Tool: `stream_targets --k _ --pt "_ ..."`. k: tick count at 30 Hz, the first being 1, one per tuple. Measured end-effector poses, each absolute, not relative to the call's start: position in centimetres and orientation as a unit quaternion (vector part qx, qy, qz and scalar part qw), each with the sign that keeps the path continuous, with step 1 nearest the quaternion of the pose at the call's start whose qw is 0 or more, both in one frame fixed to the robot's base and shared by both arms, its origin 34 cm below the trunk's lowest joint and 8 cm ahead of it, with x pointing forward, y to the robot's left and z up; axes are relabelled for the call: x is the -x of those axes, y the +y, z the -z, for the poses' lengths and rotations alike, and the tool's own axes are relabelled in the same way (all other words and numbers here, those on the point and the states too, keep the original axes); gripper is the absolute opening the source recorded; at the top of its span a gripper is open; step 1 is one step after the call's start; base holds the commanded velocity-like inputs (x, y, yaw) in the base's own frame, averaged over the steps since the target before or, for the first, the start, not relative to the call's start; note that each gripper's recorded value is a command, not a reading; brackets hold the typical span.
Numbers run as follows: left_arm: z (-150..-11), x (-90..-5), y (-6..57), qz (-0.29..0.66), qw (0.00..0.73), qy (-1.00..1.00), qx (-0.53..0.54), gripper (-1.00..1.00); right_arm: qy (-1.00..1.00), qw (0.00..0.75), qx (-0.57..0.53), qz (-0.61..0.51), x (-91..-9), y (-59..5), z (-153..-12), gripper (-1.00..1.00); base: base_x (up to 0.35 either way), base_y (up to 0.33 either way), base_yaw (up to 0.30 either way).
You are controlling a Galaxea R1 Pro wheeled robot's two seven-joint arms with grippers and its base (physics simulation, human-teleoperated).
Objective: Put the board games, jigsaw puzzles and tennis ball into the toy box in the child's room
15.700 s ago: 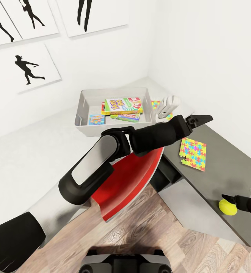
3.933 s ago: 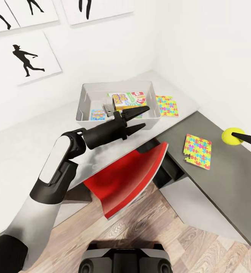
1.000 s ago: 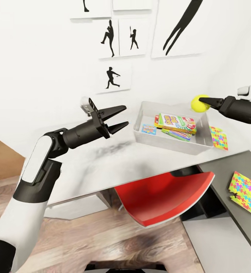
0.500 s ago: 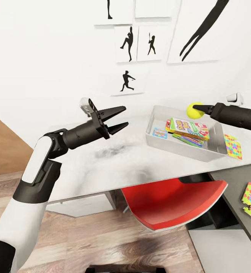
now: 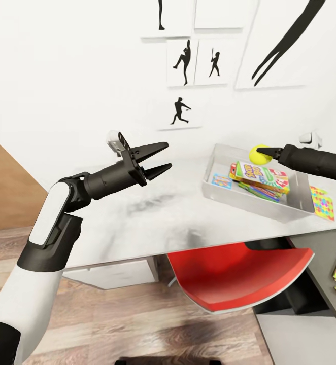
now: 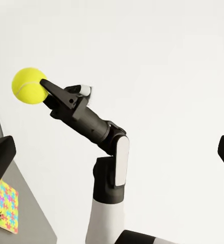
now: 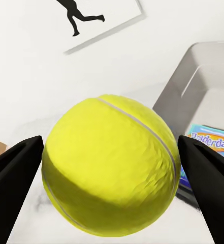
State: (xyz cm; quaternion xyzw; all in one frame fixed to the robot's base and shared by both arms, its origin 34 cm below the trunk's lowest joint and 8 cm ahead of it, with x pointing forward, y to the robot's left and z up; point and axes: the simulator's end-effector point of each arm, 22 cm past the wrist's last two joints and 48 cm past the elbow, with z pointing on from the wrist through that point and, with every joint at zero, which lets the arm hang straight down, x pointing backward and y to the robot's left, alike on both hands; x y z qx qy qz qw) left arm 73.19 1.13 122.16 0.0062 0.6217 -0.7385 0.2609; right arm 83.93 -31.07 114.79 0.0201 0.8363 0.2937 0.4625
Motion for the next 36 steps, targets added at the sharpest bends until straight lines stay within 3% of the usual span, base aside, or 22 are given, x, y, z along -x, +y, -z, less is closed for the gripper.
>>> stream_targets --k 15,36 --pt "-122.3 -73.2 1.2 0.739 0.261 0.62 -0.007 1.0 0.861 0.437 -0.013 -0.258 -83.6 -30.7 -112.0 -1.0 0.2 0.0 0.008" --pt "-122.3 -73.1 1.2 0.741 0.261 0.619 -0.006 1.0 0.888 0.407 -0.015 -0.214 -81.2 -34.5 -108.9 -1.0 0.027 0.0 0.0"
